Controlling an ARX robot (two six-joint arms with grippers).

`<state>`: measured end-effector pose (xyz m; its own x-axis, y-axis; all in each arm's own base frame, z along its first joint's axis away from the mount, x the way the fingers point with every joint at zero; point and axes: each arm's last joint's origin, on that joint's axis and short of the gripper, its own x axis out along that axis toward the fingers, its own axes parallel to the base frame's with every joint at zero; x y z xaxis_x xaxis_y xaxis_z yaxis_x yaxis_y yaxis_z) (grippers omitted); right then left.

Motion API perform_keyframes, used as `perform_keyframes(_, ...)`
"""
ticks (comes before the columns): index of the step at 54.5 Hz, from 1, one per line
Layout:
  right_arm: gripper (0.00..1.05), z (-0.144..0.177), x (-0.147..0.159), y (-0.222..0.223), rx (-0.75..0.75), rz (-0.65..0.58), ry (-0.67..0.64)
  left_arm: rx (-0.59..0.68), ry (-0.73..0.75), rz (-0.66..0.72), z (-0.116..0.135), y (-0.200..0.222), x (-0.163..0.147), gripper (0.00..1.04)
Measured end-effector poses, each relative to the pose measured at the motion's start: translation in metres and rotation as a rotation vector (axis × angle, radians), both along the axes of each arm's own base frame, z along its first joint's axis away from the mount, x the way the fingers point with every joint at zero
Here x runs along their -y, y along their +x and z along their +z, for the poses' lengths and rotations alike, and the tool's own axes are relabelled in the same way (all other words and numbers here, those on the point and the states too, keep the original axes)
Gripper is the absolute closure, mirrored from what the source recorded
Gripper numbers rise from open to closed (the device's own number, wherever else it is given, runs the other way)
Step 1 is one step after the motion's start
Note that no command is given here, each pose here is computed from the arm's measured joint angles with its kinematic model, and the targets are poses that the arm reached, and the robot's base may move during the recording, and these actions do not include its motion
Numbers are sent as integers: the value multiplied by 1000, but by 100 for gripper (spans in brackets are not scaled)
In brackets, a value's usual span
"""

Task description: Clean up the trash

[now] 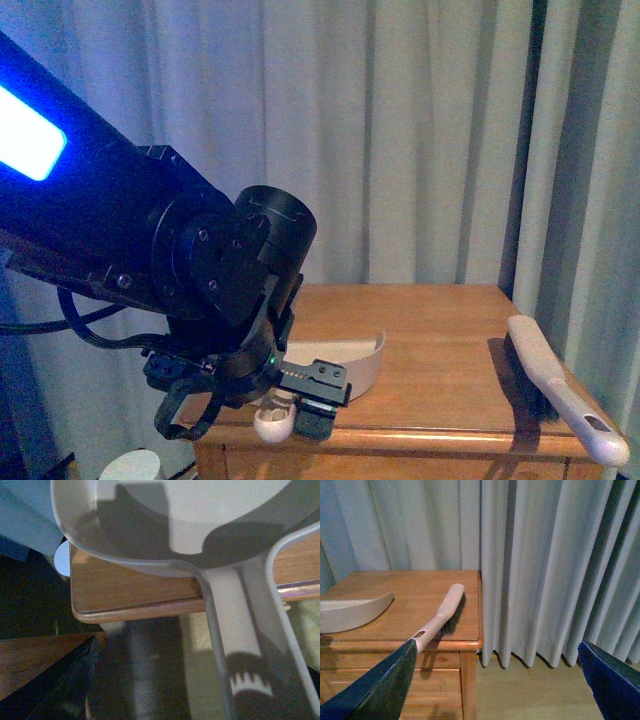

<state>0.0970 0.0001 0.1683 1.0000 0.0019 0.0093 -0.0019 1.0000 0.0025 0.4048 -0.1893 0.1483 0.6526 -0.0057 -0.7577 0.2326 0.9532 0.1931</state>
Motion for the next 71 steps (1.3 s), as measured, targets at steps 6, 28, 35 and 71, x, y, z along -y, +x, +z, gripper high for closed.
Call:
perform_keyframes(6,7,0,0,0,0,0,0,-5,6,-4,-3,0,0,8)
perform_keyframes(28,7,0,0,0,0,0,0,3,7,-23,-3,1,1,39)
perform_keyframes(35,7,0,0,0,0,0,0,3,8,-25,-2,1,1,59)
perform_keyframes(71,7,0,0,0,0,0,0,605,-112,-132,101,-58,-32,77)
